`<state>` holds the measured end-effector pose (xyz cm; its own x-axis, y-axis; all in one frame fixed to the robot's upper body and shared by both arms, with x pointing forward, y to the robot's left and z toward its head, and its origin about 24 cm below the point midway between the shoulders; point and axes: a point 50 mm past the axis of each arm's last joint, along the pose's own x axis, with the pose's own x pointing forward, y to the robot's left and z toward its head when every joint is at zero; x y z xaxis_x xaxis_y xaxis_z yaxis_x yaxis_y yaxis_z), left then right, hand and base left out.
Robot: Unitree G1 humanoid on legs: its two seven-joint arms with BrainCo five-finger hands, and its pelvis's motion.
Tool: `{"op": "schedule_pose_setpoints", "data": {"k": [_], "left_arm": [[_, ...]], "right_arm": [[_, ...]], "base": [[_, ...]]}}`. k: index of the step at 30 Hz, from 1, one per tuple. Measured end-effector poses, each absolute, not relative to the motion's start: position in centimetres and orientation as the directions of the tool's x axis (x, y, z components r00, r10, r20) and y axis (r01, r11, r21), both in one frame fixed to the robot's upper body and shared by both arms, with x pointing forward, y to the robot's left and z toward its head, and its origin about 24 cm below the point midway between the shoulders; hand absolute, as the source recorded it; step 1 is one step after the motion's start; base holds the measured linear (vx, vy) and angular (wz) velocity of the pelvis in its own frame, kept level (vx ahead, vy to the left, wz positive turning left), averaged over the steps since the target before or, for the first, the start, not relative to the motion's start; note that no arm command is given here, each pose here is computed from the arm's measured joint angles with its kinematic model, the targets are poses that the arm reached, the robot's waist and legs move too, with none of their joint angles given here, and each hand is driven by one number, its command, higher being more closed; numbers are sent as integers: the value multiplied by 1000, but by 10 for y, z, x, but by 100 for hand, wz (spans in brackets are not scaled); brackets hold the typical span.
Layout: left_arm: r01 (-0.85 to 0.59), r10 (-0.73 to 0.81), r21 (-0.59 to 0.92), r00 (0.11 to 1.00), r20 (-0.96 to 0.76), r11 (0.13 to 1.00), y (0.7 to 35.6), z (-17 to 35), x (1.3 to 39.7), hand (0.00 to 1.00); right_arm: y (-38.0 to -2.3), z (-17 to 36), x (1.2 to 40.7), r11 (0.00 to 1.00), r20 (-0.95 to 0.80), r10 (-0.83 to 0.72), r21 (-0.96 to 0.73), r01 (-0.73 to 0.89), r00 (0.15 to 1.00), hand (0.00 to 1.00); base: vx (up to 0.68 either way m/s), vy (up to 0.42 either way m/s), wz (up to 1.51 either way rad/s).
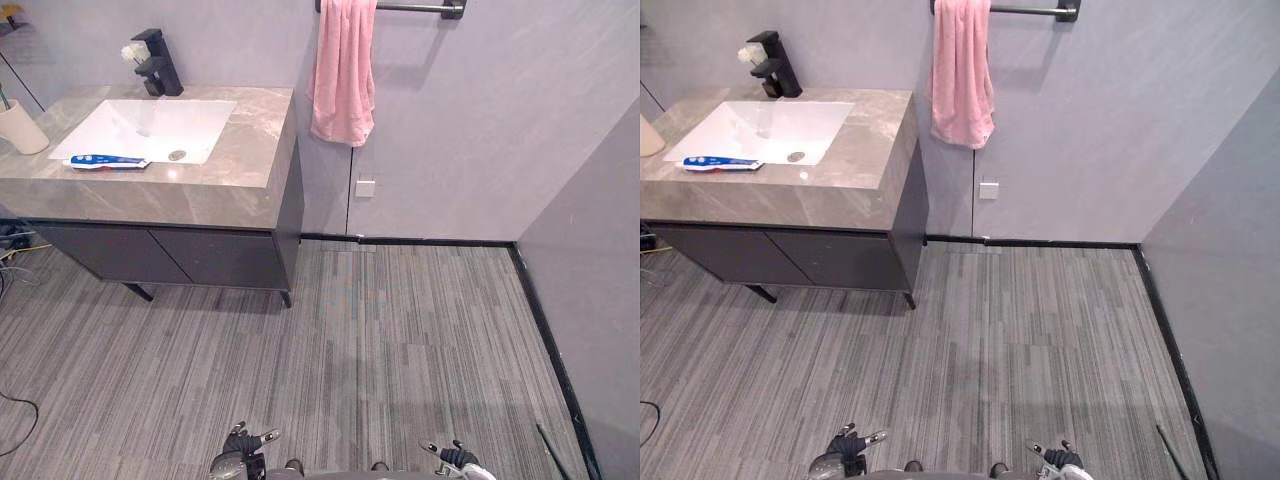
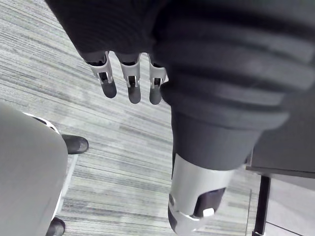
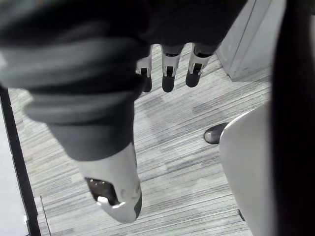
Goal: Organize washtable
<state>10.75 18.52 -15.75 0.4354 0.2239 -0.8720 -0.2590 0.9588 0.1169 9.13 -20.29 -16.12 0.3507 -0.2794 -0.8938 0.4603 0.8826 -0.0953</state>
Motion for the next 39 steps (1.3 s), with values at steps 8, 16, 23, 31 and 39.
{"op": "schedule_pose_setpoints", "data": {"k": [8, 16, 23, 31, 39], "left_arm": [[-256, 226, 122, 430, -874, 959, 187, -158, 107, 0], [-269, 230, 121, 420, -878, 955, 188, -159, 105, 0], [-276, 228, 118, 411, -883, 954, 187, -160, 103, 0], [-276, 227, 118, 407, -885, 954, 187, -160, 102, 0], [-279, 230, 116, 418, -879, 953, 188, -159, 105, 0]], "right_arm": [[-203, -161, 92, 882, -893, -279, -92, 462, 353, 0], [-204, -163, 88, 856, -903, -270, -67, 513, 333, 0], [-205, -163, 86, 846, -906, -271, -63, 530, 325, 0], [-208, -163, 84, 829, -907, -277, -59, 555, 318, 0], [-209, -162, 86, 827, -902, -281, -54, 560, 328, 0]], "base": [[-20, -23, -14], [-36, -21, -7], [-52, -30, -12], [-33, -33, -20], [9, -2, -15]]}}
